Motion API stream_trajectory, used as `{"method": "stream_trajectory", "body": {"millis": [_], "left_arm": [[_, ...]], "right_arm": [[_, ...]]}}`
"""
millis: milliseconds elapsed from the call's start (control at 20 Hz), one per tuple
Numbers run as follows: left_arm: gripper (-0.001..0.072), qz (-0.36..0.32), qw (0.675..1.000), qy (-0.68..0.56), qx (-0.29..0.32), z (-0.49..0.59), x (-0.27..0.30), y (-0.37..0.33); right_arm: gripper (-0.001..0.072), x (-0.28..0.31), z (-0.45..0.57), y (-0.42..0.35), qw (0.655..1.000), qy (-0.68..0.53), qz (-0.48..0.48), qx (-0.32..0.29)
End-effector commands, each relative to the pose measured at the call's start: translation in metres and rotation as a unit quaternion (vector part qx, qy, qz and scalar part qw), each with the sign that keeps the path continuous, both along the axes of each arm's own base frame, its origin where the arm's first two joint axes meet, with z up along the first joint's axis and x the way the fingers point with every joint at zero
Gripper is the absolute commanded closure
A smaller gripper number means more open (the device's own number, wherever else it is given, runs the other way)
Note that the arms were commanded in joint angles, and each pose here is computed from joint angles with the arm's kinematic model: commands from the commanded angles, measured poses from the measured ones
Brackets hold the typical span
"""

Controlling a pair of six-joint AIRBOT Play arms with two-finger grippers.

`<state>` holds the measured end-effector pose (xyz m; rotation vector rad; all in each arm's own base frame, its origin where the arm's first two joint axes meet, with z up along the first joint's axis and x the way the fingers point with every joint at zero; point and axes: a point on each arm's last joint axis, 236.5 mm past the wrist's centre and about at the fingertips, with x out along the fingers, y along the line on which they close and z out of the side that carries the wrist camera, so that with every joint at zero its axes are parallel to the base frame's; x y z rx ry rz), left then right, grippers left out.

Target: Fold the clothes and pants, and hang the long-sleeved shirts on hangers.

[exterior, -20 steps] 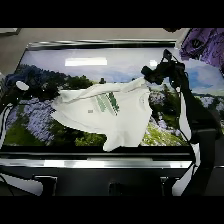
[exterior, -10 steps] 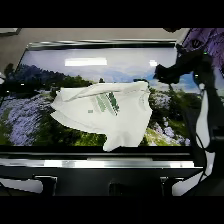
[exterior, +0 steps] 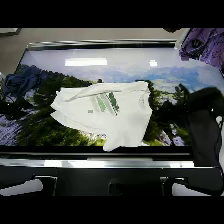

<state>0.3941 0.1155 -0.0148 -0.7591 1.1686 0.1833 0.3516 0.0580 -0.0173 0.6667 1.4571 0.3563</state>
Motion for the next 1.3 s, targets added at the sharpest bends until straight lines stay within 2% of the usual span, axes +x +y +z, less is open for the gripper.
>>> {"method": "stream_trajectory", "body": {"millis": [0, 200, 300, 450, 800, 1000, 1100, 1150, 1250], "left_arm": [[0.0179, -0.001, 1.0, 0.018, -0.01, -0.012, -0.012, -0.007], [0.018, -0.001, 1.0, 0.018, -0.01, -0.012, -0.012, -0.007], [0.018, -0.001, 1.0, 0.018, -0.01, -0.012, -0.012, -0.007], [0.018, -0.001, 1.0, 0.018, -0.01, -0.012, -0.012, -0.007], [0.0179, -0.003, 1.0, 0.022, -0.013, -0.013, -0.014, -0.009], [0.0178, -0.008, 1.0, 0.02, -0.01, -0.013, -0.014, -0.008], [0.0178, -0.025, 0.999, 0.018, -0.014, -0.019, -0.013, -0.012], [0.0178, -0.036, 0.999, 0.017, -0.023, -0.024, -0.013, -0.017], [0.0178, -0.056, 0.997, 0.009, -0.053, -0.034, -0.01, -0.031]], "right_arm": [[0.029, -0.054, -0.039, 0.036, 0.998, 0.032, 0.015, 0.044], [0.0287, -0.067, -0.063, 0.051, 0.999, 0.033, 0.028, 0.026], [0.025, -0.066, -0.069, 0.052, 0.999, 0.028, 0.024, 0.021], [0.025, -0.067, -0.077, 0.052, 0.999, 0.023, 0.013, 0.019], [0.0265, -0.065, -0.099, 0.069, 0.996, 0.052, -0.005, 0.07], [0.0452, -0.07, -0.098, 0.075, 0.994, 0.065, 0.002, 0.088], [0.0599, -0.07, -0.098, 0.075, 0.994, 0.063, 0.002, 0.088], [0.0602, -0.069, -0.098, 0.075, 0.994, 0.063, 0.001, 0.088], [0.0682, -0.07, -0.098, 0.075, 0.994, 0.064, 0.002, 0.089]]}}
